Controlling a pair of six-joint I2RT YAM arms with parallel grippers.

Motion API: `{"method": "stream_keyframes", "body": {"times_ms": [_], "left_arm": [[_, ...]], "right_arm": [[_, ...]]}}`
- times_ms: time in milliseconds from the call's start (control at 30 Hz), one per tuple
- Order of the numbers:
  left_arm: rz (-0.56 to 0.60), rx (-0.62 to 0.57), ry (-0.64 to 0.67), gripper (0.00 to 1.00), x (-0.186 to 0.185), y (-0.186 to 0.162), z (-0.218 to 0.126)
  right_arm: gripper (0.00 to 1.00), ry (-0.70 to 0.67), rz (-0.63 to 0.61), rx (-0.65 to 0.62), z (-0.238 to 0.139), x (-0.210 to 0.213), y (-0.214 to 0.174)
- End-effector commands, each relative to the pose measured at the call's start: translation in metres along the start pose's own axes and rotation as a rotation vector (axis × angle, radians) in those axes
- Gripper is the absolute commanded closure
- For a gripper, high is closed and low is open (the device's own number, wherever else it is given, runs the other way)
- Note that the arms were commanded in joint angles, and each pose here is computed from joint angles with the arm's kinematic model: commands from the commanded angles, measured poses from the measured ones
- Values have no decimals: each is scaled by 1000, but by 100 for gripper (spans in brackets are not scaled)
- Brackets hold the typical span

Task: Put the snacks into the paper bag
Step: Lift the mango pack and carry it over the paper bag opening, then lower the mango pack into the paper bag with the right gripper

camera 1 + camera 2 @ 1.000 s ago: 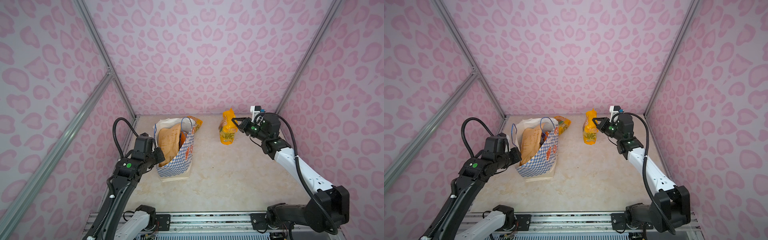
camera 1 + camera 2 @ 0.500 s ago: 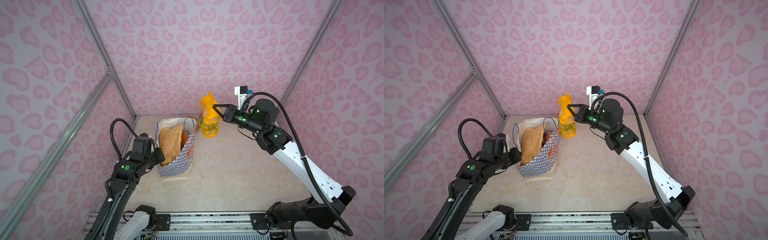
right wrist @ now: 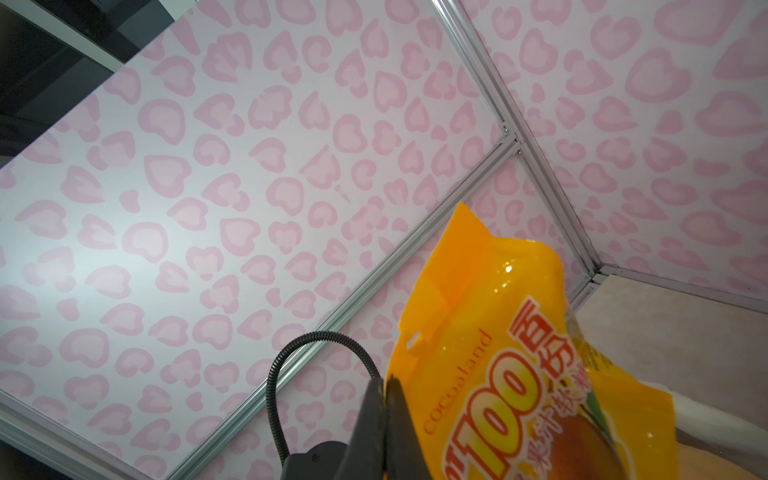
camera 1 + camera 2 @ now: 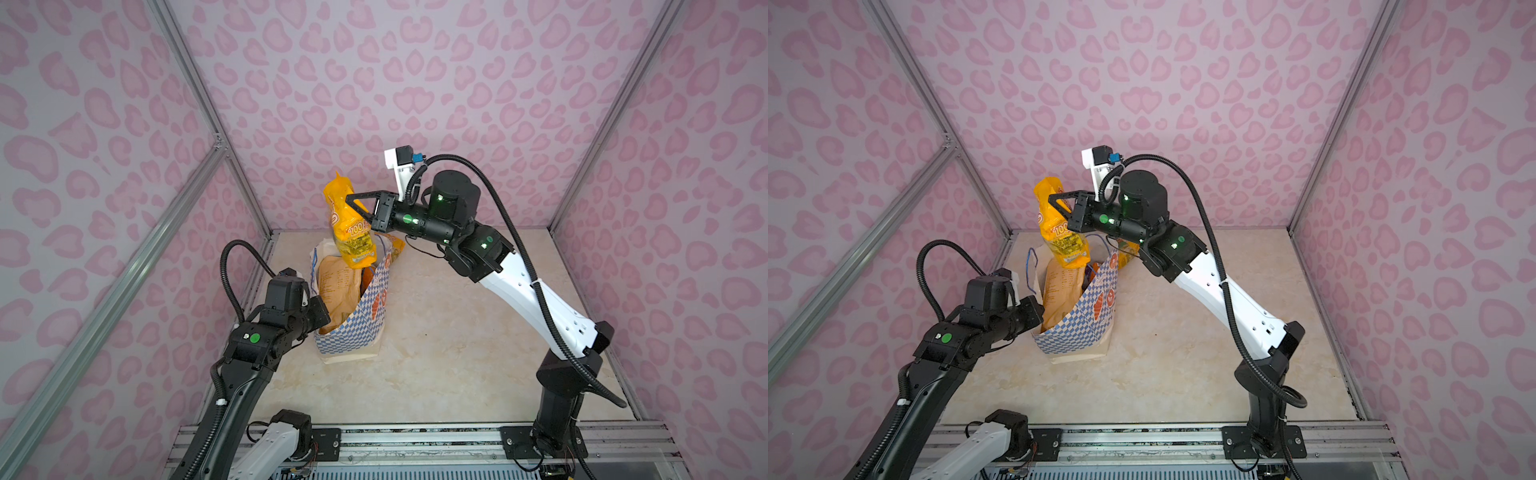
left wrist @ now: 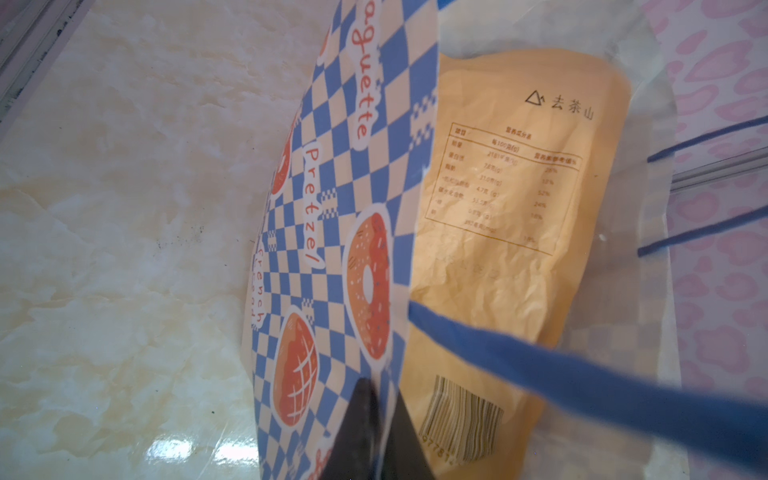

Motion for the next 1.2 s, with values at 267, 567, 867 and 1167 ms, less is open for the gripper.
{"method": "stream_keyframes", "body": {"times_ms": [267,567,867,1167], "left_arm": [[0,-13,-8,89,-1,1,-3],[-1,-8,-3,89,-2,3,2],[0,-12,9,89,0,4,3],[4,-18,5,89,-2,5,-1]], "right_arm": [[100,-40,54,112,40,-48,-50],[100,-54,88,165,32,-62,-80],[100,-23,98,227,16,-47,-100],[100,-258,85,413,6,-125,-162]]}}
Point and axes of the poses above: each gripper's point midway between its finger pads, its own z axis out along the fingers, its own x axis along the line the jaws close on, y = z × x, the point moved 2 cm from there along -z, back along the fingers, and after that the axes turned 8 degrees about -z, right-handed, at the moved point
